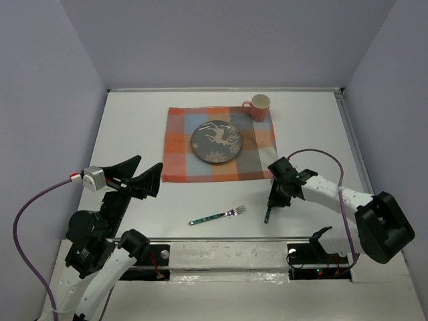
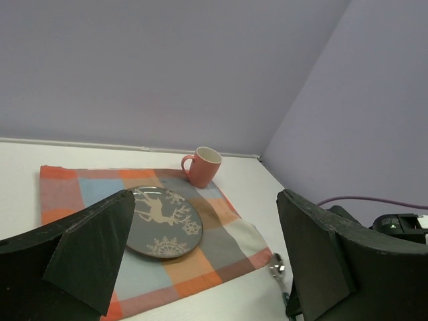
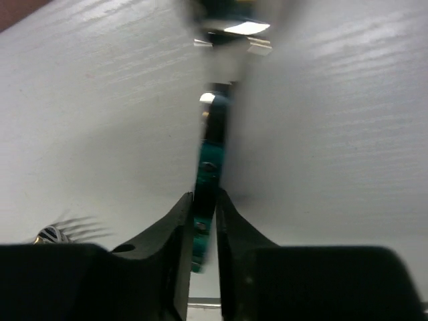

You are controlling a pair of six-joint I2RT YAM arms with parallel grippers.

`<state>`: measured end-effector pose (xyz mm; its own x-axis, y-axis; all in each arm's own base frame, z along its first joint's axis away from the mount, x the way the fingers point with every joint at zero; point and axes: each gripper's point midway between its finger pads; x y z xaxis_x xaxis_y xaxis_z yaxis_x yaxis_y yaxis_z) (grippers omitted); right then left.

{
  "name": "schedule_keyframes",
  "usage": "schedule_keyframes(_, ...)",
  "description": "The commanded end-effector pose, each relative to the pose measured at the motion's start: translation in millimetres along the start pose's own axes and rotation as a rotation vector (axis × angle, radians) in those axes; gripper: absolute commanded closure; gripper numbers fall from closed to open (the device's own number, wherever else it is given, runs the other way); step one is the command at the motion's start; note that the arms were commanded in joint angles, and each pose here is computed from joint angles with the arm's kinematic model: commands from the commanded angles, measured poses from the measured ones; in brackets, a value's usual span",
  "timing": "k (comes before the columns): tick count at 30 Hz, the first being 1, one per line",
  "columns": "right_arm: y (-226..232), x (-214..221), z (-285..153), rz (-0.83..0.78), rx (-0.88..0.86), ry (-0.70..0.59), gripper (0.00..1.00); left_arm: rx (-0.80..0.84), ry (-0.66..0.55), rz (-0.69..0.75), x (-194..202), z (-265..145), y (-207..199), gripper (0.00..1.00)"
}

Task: Set the dinner table for one person

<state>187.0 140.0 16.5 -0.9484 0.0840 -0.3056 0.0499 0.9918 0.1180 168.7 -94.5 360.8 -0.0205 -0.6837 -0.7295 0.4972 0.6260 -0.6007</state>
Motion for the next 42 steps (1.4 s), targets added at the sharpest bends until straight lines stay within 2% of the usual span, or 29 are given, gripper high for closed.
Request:
schedule_keyframes(1, -6, -3, 5, 0.005, 0.042, -0.033, 0.95, 0.035, -0.02, -0.001, -8, 2, -10, 0.01)
schedule_keyframes(3, -9, -6, -1, 0.01, 0.049, -0.052, 1.0, 0.03, -0.016, 0.002, -7, 4, -9, 0.01)
schedule_keyframes(14, -8, -22, -42, -0.018, 0.011, -0.159, 1.0, 0.015, -0.007, 0.006, -4, 7, -6, 0.01)
schedule_keyframes(23, 12, -73, -82, -0.158, -0.016, -0.289, 1.0, -0.005, 0.003, 0.015, -1, 10, -2, 0.01)
schedule_keyframes(33, 46, -140, -92, -0.321, -0.024, -0.437, 1.0, -0.027, 0.016, 0.023, 3, 15, 3, 0.01)
schedule_keyframes(42, 60, -189, -72, -0.399, 0.001, -0.477, 1.0, -0.056, 0.012, 0.037, 3, 19, 10, 0.01)
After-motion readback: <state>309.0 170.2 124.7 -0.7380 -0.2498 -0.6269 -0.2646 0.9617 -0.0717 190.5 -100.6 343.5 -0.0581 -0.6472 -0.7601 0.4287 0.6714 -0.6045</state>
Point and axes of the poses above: each gripper's point midway between its finger pads, its own z axis out along the fingers, its own y axis along the line the jaws close on, x = y × z, and after that the axes turned 15 degrees about -z, right-handed
